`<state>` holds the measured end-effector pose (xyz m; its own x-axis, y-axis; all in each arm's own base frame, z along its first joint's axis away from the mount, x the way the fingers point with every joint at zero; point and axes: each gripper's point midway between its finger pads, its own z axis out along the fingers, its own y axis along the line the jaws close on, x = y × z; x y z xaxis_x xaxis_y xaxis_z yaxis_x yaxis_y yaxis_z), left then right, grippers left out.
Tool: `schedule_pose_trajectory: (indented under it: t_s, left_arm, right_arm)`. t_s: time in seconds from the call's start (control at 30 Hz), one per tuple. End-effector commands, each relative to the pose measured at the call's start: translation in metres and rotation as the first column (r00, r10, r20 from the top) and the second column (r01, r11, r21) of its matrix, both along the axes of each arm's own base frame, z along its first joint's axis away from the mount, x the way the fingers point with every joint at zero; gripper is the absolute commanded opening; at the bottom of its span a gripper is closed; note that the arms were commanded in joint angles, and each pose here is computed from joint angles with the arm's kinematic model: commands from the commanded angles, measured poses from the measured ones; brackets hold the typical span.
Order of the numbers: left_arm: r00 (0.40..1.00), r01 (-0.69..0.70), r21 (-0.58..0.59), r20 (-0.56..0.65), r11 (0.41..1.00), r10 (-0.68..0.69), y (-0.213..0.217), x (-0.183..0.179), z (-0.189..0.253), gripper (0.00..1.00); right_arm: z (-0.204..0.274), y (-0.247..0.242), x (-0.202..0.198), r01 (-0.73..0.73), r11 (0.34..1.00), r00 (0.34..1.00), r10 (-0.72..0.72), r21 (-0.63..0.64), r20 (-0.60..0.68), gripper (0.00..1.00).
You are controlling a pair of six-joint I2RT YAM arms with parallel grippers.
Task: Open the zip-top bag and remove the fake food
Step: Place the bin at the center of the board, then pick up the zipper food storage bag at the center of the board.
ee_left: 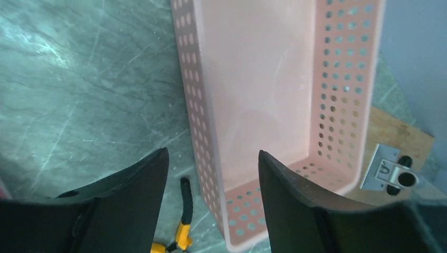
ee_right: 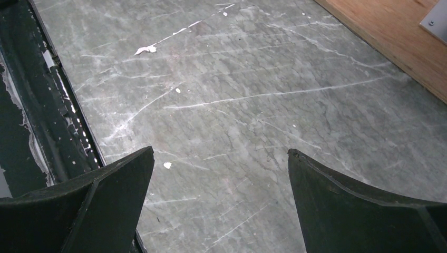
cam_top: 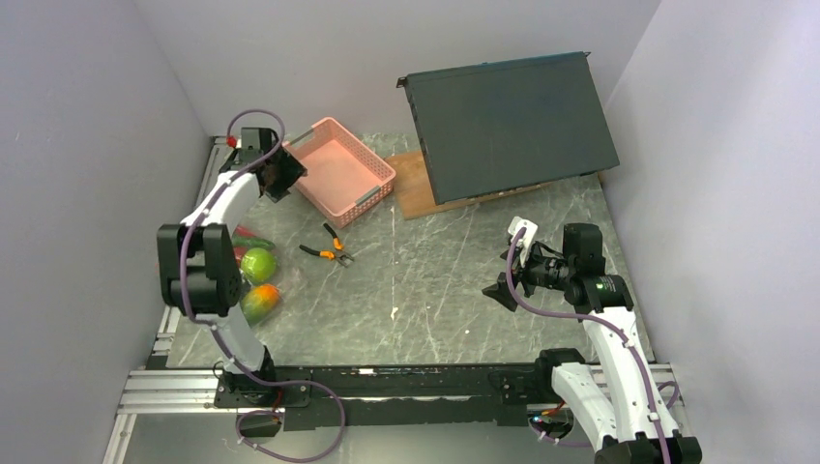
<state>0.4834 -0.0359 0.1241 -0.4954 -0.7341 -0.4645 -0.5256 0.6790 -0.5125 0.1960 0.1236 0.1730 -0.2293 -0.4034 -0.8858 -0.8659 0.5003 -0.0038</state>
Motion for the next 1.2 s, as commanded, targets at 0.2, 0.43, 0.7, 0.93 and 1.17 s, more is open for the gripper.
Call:
schedule_pose_trajectory:
  t_s: [0.2, 0.43, 0.7, 0.93, 1.17]
  left_arm:
    - [0.96, 0.228, 0.274, 0.099, 0.934, -0.263, 0.013, -0.09, 0.081, 0.79]
    - [0.993, 0.119, 0.466, -0.075, 0.877, -0.095, 0.076, -0.141, 0.045, 0.84]
    - [0.936, 0.16, 0.511, -0.35, 0.844, 0.035, 0.119, -0.13, -0.003, 0.83]
    - [0.863, 0.279, 0.525, -0.504, 0.804, 0.029, 0.133, -0.105, -0.035, 0.83]
    - [0.785, 0.368, 0.486, -0.62, 0.793, 0.015, 0.136, -0.111, -0.073, 0.65]
  right_arm:
    - [0.007, 0.005, -0.002, -0.042, 0.999, 0.998, 0.041, 0.013, 0.048, 1.0]
    - [0.007, 0.007, -0.005, -0.055, 0.998, 0.998, 0.054, 0.016, 0.045, 1.0]
    - [0.006, 0.007, -0.005, -0.058, 0.998, 0.997, 0.058, 0.013, 0.044, 1.0]
    - [0.005, 0.008, -0.006, -0.066, 0.998, 0.997, 0.066, 0.01, 0.04, 1.0]
    - [0.004, 0.009, -0.006, -0.069, 0.998, 0.997, 0.069, 0.007, 0.039, 1.0]
